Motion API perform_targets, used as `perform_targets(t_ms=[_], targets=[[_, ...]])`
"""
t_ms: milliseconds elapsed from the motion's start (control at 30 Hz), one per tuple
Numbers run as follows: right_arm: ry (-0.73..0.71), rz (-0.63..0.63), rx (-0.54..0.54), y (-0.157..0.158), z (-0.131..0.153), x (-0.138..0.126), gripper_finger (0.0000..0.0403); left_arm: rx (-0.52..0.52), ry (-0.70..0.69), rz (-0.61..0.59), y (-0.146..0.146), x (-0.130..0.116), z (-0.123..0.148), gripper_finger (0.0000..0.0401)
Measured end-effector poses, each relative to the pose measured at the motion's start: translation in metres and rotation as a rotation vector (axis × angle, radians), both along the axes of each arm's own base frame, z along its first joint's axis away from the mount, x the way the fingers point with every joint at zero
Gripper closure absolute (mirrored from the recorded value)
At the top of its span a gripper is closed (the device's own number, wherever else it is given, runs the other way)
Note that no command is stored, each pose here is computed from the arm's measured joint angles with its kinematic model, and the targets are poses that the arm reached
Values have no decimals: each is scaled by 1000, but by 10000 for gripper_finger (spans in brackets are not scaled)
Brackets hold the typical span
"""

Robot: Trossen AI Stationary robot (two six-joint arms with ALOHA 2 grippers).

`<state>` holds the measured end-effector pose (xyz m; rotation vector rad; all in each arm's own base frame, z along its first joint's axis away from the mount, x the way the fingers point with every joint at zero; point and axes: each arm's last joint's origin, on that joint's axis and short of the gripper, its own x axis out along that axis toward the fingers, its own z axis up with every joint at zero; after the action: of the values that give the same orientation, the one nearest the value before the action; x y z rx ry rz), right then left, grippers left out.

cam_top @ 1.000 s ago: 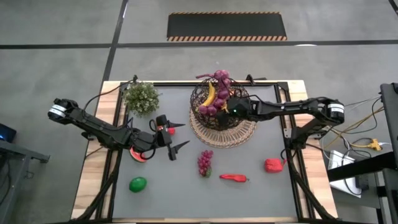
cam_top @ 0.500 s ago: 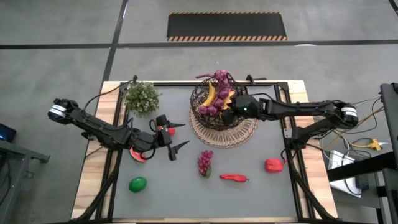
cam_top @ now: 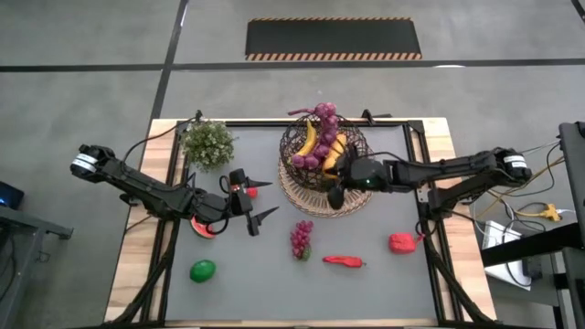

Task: Build produce basket
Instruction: Put the chili pepper into the black wire basket

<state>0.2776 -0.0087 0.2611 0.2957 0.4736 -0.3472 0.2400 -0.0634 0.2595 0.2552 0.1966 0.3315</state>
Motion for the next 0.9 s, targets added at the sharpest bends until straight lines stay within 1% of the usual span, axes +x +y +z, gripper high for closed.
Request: perform_targets(t_ms=[133, 367, 500, 633, 767, 900], targets=[[-22, 72, -21, 17, 3, 1, 188, 0, 0, 0, 0, 0, 0, 83], [-31, 145, -19, 35, 5, -1, 188, 0, 1, 0, 0, 0, 0, 83], [-43, 230, 40, 43, 7, -3, 188, -1, 1, -4, 0, 0, 0, 83], [-47, 274, 120, 45, 7, -4, 188, 0, 3, -4, 0, 0, 0, 83], [-45, 309, 145, 48, 7, -4, 188, 0, 3, -4, 0, 0, 0, 83], [-46, 312, 169, 50, 7, -5, 188, 0, 3, -3, 0, 0, 0, 83]])
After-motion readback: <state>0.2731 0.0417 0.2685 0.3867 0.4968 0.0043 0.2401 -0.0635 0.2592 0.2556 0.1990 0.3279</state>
